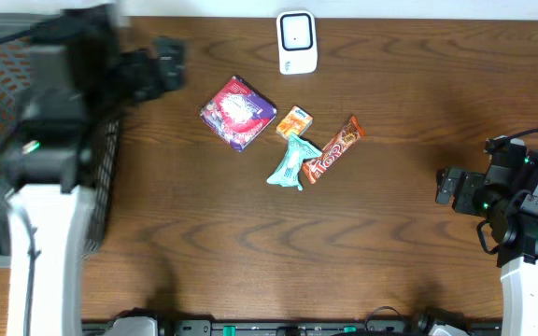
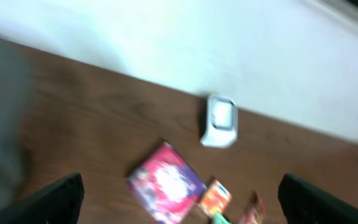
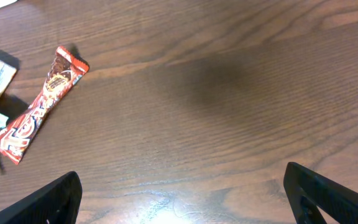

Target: Scan the item barcode

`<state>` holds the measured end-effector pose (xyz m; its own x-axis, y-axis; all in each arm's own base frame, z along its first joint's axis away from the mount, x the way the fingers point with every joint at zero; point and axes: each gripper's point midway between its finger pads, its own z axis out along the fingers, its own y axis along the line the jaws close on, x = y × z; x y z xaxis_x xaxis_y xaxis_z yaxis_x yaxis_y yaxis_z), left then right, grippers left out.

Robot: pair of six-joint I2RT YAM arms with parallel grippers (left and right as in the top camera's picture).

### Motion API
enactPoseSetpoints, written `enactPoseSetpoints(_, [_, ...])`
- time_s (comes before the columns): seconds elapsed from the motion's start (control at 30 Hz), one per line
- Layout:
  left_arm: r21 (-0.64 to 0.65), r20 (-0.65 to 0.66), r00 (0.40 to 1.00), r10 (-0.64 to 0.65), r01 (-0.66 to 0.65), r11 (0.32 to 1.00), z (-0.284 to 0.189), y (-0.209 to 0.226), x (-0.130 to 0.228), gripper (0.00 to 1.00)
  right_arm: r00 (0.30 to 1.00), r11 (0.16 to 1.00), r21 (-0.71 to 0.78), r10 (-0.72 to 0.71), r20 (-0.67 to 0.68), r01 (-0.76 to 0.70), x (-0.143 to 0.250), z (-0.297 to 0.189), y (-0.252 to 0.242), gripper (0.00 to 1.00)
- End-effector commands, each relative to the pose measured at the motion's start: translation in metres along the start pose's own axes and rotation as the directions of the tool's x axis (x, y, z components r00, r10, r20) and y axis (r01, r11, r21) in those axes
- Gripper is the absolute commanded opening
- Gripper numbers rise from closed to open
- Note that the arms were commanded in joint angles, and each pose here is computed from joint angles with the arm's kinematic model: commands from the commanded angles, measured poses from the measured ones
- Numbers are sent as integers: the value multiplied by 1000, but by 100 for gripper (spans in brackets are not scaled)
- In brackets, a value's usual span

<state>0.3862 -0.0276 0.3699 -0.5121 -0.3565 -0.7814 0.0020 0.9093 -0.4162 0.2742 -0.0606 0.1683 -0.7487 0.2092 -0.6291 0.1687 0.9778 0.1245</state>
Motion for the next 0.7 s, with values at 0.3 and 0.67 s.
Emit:
enactPoseSetpoints(0.3, [-350, 126, 984, -125, 162, 923, -54, 113, -20, 99, 1000, 1000, 8, 9, 15, -10, -6, -4, -2, 99])
enactPoseSetpoints(0.67, [-403, 158, 974, -164, 215, 889, -66, 140, -23, 98, 1000, 1000, 30, -5, 9, 4, -4, -5, -5, 99])
